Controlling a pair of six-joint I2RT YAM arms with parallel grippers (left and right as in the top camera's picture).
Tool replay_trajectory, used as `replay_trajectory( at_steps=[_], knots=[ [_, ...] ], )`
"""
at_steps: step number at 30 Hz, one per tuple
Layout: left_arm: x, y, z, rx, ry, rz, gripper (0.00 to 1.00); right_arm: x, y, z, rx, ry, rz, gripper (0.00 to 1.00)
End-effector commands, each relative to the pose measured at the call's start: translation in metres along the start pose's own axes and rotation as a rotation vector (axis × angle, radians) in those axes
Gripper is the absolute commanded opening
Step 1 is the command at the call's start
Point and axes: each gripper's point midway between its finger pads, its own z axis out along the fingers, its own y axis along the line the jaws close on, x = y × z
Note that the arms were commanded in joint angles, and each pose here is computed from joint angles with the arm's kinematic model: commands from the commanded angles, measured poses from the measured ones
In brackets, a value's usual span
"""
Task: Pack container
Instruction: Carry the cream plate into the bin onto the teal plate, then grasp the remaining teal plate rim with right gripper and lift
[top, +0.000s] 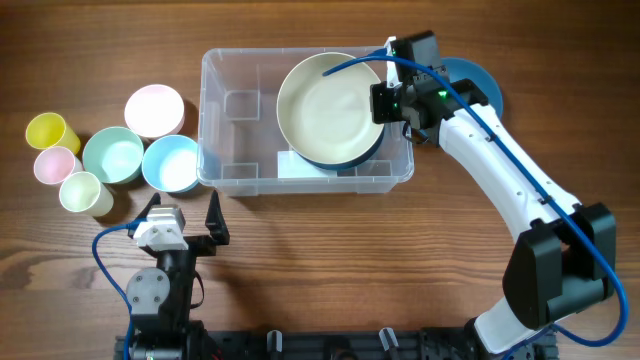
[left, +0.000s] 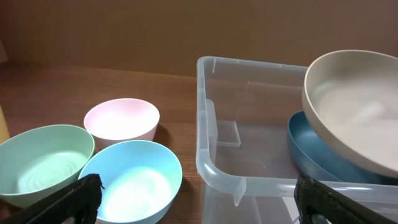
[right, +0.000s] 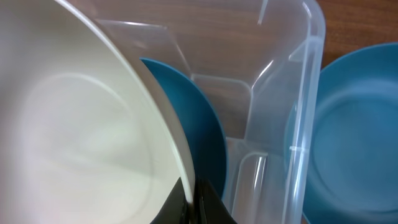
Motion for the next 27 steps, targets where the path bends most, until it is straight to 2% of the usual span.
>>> replay_trajectory(
  at_steps=[1,2,3,5,10,12,15,19,23,27],
  knots=[
    [0.004,-0.004,0.001,0.02,0.006,0.016,1.0,-0.015,-0.001,-0.004,0.018,-0.043,-0.021,0.08],
    [0.004,-0.004,0.001,0.02,0.006,0.016,1.0,-0.015,-0.001,-0.004,0.017,-0.043,-0.02,0.18],
    [0.004,-0.004,0.001,0.02,0.006,0.016,1.0,-0.016,-0.001,-0.004,0.016,-0.045,-0.02,0.33],
    [0.004,-0.004,0.001,0.02,0.006,0.016,1.0,-0.018,0.0,-0.006,0.011,-0.051,-0.036,0.55],
    [0.004,-0.004,0.001,0.02,0.006,0.016,1.0,-0.032,0.002,-0.035,0.004,-0.115,-0.035,0.57],
    [0.004,-0.004,0.001,0.02,0.006,0.016,1.0,-0.042,-0.008,-0.061,0.047,-0.15,0.026,0.57],
    [0.004,-0.004,0.001,0.02,0.006,0.017,1.0,-0.047,-0.048,-0.107,0.184,-0.179,0.169,0.58],
    [0.004,-0.004,0.001,0.02,0.006,0.016,1.0,-0.028,-0.116,-0.145,0.329,-0.159,0.371,0.61],
    [0.004,-0.004,0.001,0.02,0.006,0.016,1.0,0.005,-0.185,-0.154,0.382,-0.075,0.563,0.62],
    [0.004,-0.004,0.001,0.02,0.006,0.016,1.0,0.026,-0.213,-0.128,0.292,0.021,0.663,0.62]
  ],
)
